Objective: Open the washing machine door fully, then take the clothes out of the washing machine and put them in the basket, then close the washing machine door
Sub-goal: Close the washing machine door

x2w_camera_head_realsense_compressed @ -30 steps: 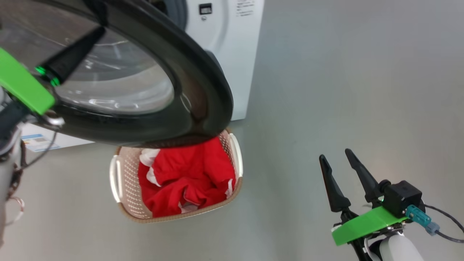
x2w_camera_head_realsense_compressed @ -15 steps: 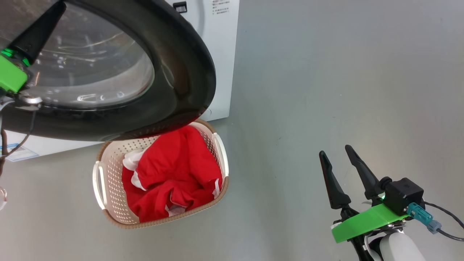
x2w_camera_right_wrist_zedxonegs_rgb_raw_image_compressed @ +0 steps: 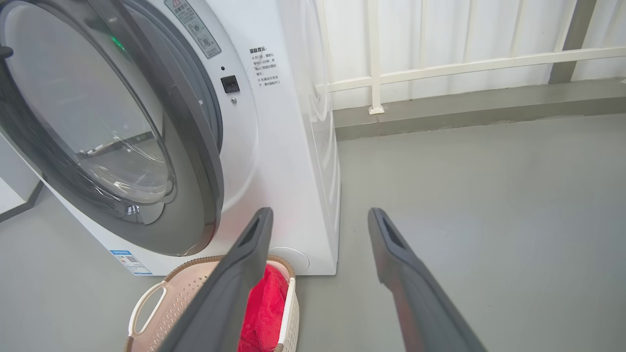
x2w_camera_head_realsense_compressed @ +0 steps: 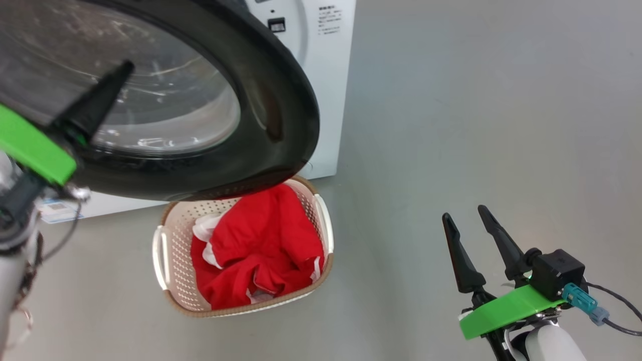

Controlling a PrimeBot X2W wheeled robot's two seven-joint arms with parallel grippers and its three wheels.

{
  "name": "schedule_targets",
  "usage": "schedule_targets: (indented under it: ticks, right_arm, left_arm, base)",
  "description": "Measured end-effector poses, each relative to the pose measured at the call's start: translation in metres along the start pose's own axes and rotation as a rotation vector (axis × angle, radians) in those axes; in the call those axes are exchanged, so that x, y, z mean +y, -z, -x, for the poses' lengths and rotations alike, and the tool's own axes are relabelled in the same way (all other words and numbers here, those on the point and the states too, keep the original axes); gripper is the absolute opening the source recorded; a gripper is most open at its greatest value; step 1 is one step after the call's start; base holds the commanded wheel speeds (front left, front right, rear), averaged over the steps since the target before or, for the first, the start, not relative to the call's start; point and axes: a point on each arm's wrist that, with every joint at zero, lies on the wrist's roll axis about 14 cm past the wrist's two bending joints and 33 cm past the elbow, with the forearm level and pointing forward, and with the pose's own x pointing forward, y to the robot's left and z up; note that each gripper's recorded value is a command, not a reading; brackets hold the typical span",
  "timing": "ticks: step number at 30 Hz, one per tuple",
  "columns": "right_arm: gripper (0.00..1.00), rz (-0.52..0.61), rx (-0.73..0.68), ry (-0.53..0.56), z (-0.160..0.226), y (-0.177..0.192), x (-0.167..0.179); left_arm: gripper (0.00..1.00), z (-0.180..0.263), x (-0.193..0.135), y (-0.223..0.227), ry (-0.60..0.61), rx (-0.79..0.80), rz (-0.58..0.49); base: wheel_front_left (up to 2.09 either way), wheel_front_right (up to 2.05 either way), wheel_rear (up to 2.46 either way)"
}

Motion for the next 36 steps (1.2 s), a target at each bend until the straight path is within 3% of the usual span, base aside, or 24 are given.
schedule_targets:
  ticks: [18,36]
  right_arm:
    - [1.00,-0.007,0.001,-0.071,0.001,0.001,0.025]
    - [1.00,0.023,0.040,-0.022,0.025,0.009,0.003]
  left_arm:
    - [1.00,0.093,0.053,0.063,-0.211,-0.146,0.121]
    - [1.00,0.160,0.109,0.139,-0.468,-0.181,0.195]
  base:
    - [0.00,0.00,0.00]
    - [0.00,0.00,0.00]
